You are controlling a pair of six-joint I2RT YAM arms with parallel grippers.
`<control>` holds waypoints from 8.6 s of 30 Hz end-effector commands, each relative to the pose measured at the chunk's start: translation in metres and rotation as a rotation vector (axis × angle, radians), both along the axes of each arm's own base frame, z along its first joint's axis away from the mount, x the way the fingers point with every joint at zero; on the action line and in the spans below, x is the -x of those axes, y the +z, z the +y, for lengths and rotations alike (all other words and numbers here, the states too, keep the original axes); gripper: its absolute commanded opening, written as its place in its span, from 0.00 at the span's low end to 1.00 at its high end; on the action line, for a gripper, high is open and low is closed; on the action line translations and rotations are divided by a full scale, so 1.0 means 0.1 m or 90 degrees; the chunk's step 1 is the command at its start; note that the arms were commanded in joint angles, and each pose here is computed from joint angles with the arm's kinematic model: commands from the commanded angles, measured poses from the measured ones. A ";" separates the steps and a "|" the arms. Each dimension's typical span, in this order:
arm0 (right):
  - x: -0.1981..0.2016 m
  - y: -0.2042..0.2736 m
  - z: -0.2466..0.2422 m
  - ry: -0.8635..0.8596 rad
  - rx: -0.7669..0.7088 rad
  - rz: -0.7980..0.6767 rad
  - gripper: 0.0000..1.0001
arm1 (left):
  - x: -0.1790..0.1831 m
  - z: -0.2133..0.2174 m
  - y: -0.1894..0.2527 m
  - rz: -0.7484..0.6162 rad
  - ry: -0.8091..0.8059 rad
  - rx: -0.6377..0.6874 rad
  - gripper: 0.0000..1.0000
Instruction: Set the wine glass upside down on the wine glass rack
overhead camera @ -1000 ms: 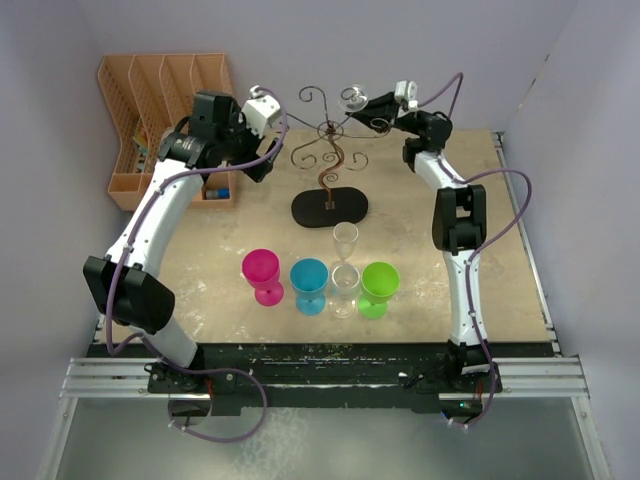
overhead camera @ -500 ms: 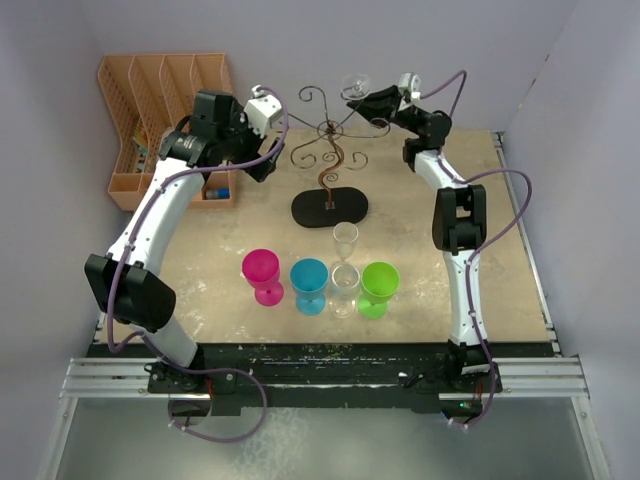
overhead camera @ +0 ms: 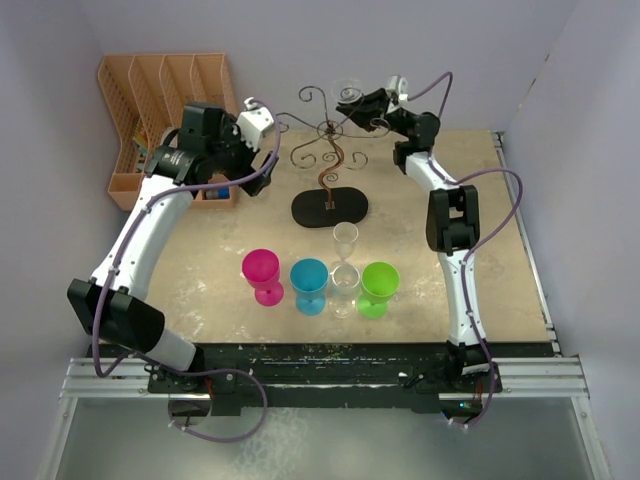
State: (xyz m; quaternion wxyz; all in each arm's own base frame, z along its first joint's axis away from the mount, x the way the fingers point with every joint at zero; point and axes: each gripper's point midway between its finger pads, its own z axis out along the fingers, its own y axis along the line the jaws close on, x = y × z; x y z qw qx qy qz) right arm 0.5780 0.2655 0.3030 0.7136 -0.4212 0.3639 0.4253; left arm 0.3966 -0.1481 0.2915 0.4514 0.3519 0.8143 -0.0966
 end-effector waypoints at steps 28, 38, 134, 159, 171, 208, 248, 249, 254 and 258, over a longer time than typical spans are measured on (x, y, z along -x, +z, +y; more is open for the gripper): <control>0.47 0.55 -1.16 -0.218 -0.115 0.003 1.00 | 1.73 -0.48 0.41 0.072 -0.265 0.037 1.00; 0.87 0.46 -1.98 -0.599 -0.179 0.339 1.00 | 1.75 -0.24 0.48 0.011 -0.190 0.050 1.00; 4.11 1.41 -0.65 -0.237 0.033 0.476 0.00 | 2.73 -0.15 1.79 -0.021 -0.156 0.436 1.00; 3.18 2.76 -0.22 -0.245 -0.288 0.240 0.00 | 1.48 -0.35 2.61 0.017 -0.120 0.853 0.89; 2.73 2.62 0.18 -0.245 -0.297 0.230 0.00 | 0.67 -0.42 2.73 0.015 -0.105 0.885 0.83; 3.40 2.44 0.70 -0.230 -0.286 0.211 0.00 | 0.57 -0.57 2.88 -0.106 -0.123 0.796 0.68; 3.06 2.37 0.62 -0.344 -0.389 0.162 0.11 | 0.84 -1.01 3.08 -0.131 -0.329 0.690 0.00; 3.07 2.38 0.54 -0.355 -0.402 0.158 0.10 | 0.83 -1.00 3.07 -0.133 -0.325 0.685 0.00; 3.15 2.39 0.27 -0.379 -0.434 0.136 0.30 | 0.76 -0.98 3.01 -0.143 -0.300 0.667 0.00; 3.20 2.39 0.33 -0.361 -0.395 0.129 0.71 | 0.75 -0.97 2.97 -0.163 -0.299 0.642 0.00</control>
